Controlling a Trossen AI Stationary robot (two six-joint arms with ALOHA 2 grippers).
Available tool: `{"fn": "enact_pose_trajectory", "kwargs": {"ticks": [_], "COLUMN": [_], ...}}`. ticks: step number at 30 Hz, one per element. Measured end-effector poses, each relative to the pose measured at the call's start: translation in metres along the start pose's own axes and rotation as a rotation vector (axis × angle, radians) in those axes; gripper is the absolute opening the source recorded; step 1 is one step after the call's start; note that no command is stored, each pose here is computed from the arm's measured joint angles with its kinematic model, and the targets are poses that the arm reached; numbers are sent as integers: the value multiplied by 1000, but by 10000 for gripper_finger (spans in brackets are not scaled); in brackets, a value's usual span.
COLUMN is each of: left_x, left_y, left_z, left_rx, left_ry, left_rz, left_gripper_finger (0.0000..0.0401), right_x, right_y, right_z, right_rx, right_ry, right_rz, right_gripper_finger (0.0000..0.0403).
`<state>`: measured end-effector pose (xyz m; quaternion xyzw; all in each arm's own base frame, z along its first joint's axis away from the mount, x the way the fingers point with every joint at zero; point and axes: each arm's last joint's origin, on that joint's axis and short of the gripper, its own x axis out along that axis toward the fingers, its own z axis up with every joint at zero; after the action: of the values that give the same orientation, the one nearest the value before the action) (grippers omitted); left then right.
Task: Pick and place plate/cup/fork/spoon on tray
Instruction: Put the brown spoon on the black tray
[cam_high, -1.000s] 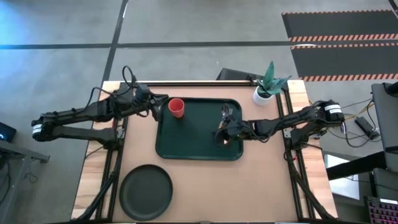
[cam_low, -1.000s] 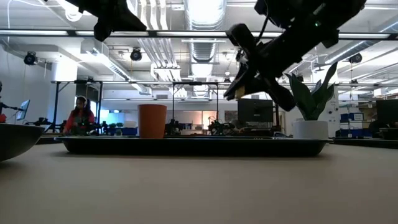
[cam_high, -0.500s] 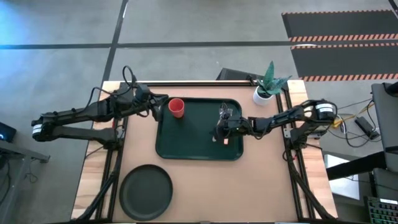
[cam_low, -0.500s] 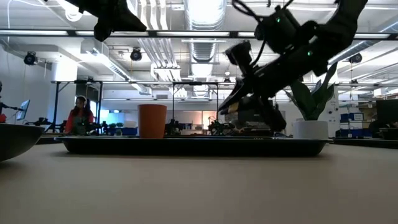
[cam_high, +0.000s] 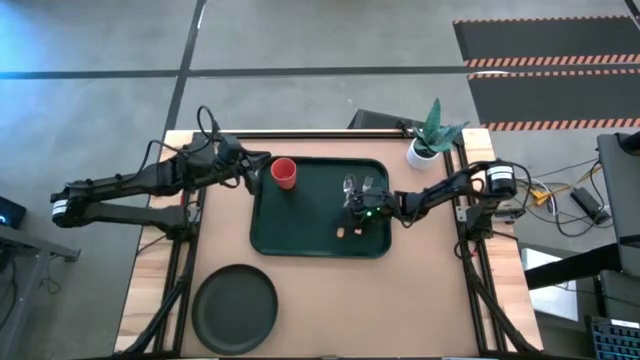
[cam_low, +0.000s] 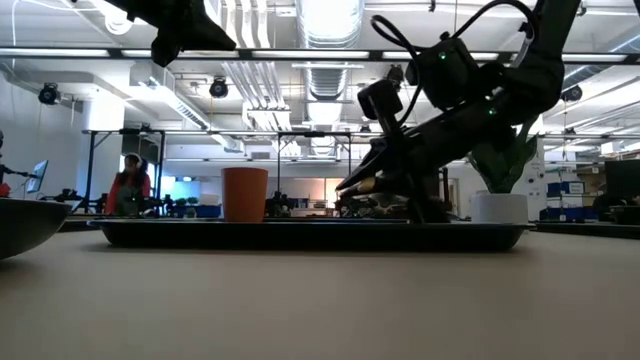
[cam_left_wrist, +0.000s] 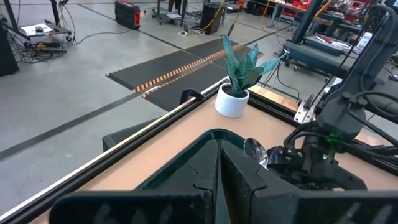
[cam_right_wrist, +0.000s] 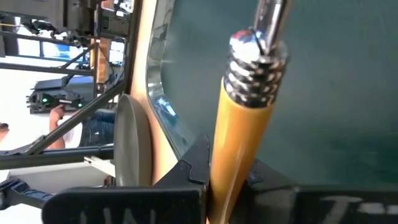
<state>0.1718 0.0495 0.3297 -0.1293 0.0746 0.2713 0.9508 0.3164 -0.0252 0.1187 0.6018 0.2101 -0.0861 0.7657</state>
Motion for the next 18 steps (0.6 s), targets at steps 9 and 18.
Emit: {"fn": "enact_pose_trajectory", "kwargs": {"ticks": [9,18], "left_x": [0,0], "left_y": [0,0], "left_z": [0,0], "left_rx": [0,0], "left_ry": [0,0], "left_rz": [0,0], "left_gripper_finger": [0,0], "right_x": [-8,-8], "right_y": [1,-1], "right_z": [-1,-2], "right_rx": [12,15], "right_ry": [22,28], "right_rz": [-70,-89], "right_gripper_finger": [9,10]}}
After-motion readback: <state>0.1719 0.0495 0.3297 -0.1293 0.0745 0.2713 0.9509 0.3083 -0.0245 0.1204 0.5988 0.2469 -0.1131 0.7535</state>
